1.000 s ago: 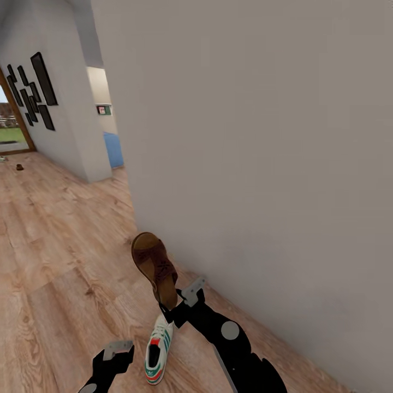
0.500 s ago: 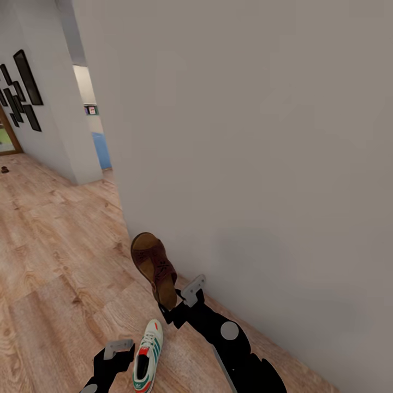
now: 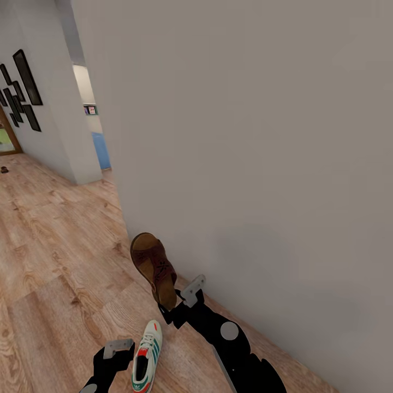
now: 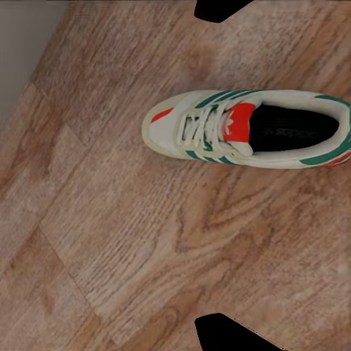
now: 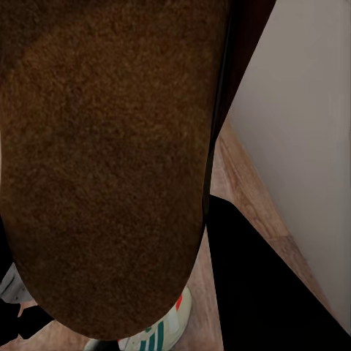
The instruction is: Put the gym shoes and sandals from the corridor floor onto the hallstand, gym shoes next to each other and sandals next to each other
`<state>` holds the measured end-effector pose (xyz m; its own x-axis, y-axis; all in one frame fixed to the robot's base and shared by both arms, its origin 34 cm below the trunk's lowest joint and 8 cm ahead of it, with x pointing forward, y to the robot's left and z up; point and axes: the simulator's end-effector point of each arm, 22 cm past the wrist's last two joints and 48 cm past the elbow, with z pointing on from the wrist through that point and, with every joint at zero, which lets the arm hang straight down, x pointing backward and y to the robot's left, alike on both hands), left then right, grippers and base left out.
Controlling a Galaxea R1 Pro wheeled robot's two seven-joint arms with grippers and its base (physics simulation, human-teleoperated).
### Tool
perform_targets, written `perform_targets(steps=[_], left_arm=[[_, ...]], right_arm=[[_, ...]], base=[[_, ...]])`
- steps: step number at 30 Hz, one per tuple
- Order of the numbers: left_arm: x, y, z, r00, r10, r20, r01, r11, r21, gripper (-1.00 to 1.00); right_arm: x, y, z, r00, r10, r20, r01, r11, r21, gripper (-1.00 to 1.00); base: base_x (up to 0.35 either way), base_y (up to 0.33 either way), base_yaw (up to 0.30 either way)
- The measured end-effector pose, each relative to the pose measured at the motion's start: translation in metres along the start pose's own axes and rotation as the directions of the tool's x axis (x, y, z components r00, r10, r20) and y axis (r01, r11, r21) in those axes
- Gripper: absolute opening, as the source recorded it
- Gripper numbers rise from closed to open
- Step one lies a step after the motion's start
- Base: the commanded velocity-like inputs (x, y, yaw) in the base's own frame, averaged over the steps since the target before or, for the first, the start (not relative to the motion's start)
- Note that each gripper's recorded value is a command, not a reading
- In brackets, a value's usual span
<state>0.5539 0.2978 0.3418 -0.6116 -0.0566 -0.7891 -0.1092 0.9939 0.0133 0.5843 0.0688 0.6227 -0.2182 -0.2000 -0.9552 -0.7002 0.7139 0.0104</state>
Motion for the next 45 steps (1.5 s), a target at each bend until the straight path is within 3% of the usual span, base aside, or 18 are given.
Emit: perform_targets(steps=[3, 9, 35, 45], left_arm=[[-0.002, 0.0, 0.003, 0.999, -0.002, 0.038, 0.002, 1.0, 0.0, 1.0], [0.008, 0.0, 0.008, 0.998, -0.004, 0.057, 0.004, 1.0, -0.001, 1.0], [0.081, -0.001, 0.035, 1.0, -0.003, 0.025, 0.003, 1.0, -0.001, 1.0], [0.103, 0.001, 0.039, 1.0, 0.003, -0.017, -0.003, 1.0, -0.003, 1.0]], right_arm=[[0.007, 0.001, 0.001, 1.0, 0.0, 0.0, 0.0, 1.0, 0.0, -1.0], [0.021, 0.003, 0.003, 1.0, 0.003, -0.002, -0.003, 1.0, -0.001, -1.0], [0.097, 0.013, 0.016, 0.999, 0.027, -0.028, -0.028, 1.0, -0.008, -1.0], [0.118, 0.012, 0.023, 0.997, 0.056, -0.059, -0.057, 0.998, -0.015, -1.0]], base=[[0.0, 0.0, 0.0], [0.0, 0.0, 0.0], [0.0, 0.0, 0.0], [0.0, 0.0, -0.127]])
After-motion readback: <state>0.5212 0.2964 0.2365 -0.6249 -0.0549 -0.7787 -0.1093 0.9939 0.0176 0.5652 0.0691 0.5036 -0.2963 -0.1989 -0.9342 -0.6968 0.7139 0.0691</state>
